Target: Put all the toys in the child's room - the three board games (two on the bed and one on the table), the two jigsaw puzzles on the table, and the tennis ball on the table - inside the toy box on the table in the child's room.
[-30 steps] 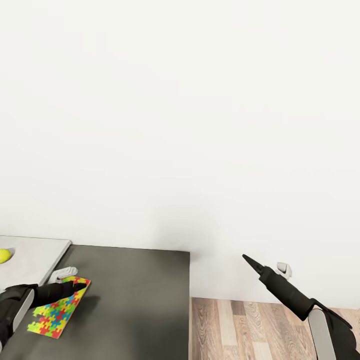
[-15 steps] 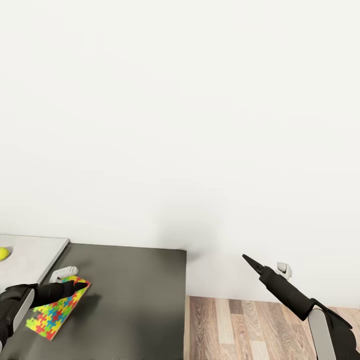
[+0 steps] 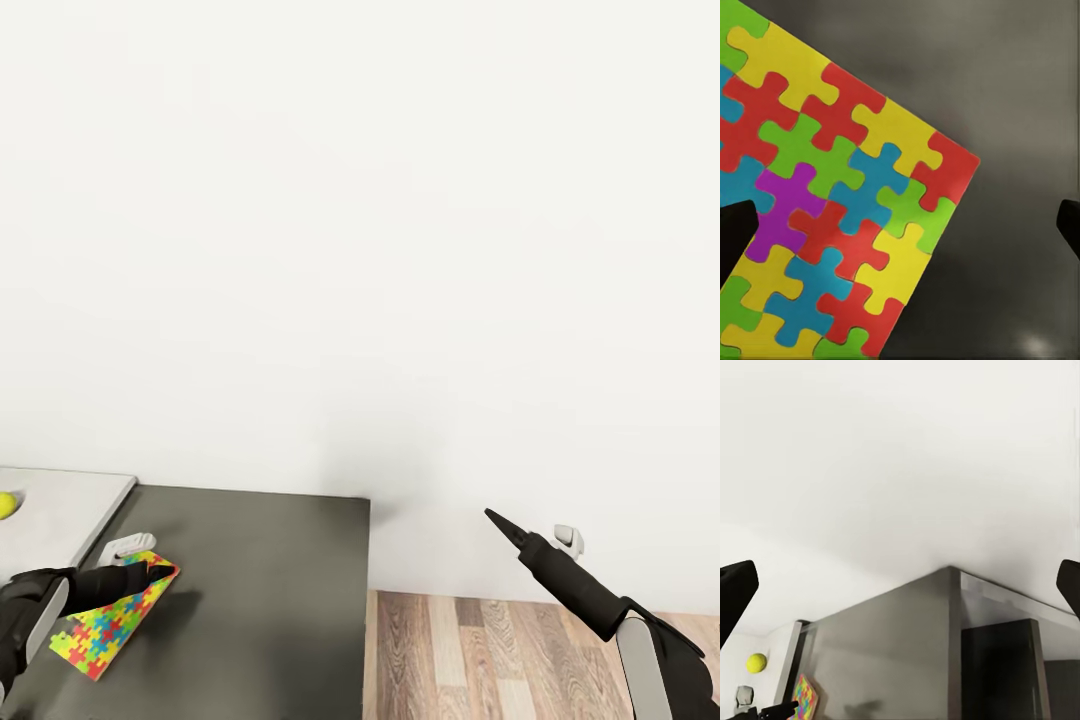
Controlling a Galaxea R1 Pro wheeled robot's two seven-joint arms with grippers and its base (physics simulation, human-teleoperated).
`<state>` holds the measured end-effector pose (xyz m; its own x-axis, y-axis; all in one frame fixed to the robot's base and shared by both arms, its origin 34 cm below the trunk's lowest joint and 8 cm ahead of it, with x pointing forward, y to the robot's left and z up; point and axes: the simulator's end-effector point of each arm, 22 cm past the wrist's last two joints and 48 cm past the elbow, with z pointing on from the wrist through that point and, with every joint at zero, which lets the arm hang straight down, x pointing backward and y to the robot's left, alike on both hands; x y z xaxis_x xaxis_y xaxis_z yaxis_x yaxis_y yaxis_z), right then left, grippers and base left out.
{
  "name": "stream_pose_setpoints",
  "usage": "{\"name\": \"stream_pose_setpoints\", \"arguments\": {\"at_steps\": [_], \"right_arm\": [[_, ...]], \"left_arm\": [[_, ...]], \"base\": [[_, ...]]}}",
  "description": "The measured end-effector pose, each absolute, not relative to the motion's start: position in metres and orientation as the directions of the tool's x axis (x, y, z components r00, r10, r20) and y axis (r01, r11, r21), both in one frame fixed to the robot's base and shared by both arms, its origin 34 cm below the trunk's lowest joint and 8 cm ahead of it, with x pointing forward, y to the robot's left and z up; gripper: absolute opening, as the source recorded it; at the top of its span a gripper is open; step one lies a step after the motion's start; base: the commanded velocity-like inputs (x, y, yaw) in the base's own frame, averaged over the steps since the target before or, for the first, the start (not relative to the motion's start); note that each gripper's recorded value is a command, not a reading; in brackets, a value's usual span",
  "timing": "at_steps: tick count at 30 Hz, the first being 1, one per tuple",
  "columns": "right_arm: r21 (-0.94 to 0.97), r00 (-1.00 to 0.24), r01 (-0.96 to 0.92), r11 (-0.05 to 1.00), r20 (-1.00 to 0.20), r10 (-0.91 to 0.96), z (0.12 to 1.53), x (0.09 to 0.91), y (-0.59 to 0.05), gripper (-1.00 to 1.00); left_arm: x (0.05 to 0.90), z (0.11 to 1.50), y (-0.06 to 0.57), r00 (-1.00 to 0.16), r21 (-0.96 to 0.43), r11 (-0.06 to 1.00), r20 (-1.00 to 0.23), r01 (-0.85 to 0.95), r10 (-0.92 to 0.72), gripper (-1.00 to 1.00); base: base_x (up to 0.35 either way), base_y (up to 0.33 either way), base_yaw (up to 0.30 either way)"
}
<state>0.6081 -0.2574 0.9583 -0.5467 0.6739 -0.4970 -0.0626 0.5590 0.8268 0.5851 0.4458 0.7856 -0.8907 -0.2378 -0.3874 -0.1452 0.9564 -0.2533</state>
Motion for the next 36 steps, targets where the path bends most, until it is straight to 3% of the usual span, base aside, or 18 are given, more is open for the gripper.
{"name": "stream_pose_setpoints", "arguments": {"at_steps": [24, 36], "right_arm": [[0.827, -0.547, -0.06, 0.559, -0.496, 0.674, 0.9576, 0.6079, -0.2576, 1.0], [0.827, -0.547, -0.062, 0.558, -0.496, 0.675, 0.958, 0.6078, -0.2576, 1.0]], "left_arm": [[0.5848, 0.7854, 0.4461, -0.891, -0.251, 0.957, -0.388, -0.144, -0.236, 1.0], [0.5842, 0.7853, 0.4465, -0.892, -0.25, 0.958, -0.387, -0.143, -0.234, 1.0]], "base": [[-0.022, -0.114, 0.0], [-0.004, -0.015, 0.0]]}}
